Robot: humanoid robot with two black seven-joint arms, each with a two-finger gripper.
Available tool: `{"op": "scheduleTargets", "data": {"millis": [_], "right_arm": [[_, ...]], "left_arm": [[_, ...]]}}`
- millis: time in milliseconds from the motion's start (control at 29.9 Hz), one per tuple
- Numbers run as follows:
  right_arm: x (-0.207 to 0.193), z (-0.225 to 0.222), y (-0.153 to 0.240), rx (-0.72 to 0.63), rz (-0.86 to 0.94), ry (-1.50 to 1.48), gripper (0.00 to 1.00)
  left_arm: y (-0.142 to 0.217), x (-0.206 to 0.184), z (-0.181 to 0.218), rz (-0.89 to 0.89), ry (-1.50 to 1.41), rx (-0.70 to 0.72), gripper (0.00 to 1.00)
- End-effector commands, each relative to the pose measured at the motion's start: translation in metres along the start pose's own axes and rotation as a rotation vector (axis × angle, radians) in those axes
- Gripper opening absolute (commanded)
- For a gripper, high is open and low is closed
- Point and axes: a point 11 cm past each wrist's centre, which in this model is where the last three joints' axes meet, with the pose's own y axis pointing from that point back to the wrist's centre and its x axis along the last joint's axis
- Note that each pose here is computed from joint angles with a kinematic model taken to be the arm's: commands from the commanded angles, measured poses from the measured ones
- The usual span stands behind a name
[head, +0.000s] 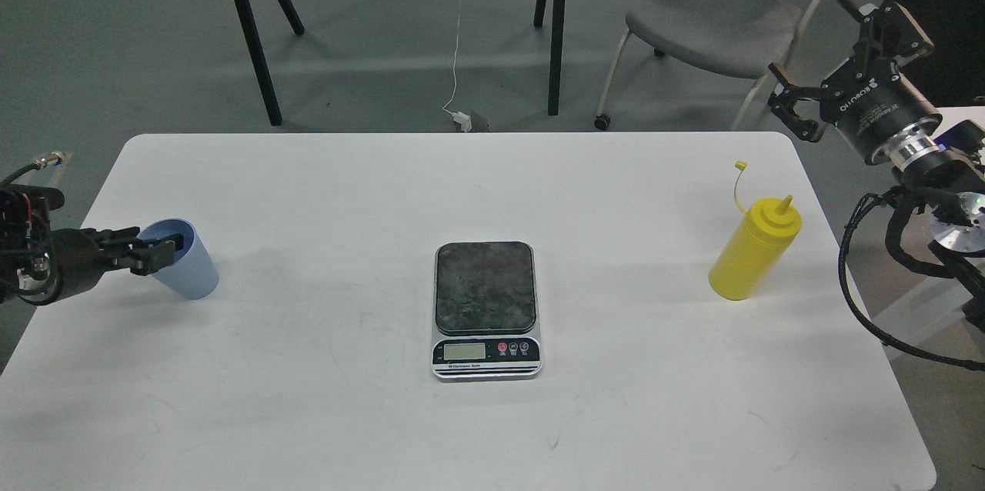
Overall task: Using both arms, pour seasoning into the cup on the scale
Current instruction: 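Close the left gripper around the side of the light blue cup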
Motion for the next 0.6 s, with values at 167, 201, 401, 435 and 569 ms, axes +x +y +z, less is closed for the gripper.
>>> {"op": "scheduleTargets", "data": {"millis": [167,201,401,435,569], "right_arm": [[-0.002,0.005,-0.001,-0.006,-0.004,-0.008,0.99],[-0.002,0.008,-0.001,-0.009,-0.005,-0.012,0.99],[-0.002,0.008,0.0,-0.009,-0.002,-0.013,0.99],[-0.002,0.008,0.0,-0.007,-0.002,-0.013,0.99],[0.0,0.008,0.001,-0.006,0.003,-0.014,0.99]], "left_arm": [[0.004,-0.002,-0.012,-0.004,-0.036,0.036,0.03],[0.004,0.0,-0.012,-0.001,-0.035,0.036,0.02],[0.005,0.006,-0.01,0.009,-0.003,0.03,0.0],[0.006,0.008,-0.011,0.005,0.005,0.031,0.0],[0.007,0.011,-0.012,-0.009,0.014,0.033,0.0]]}}
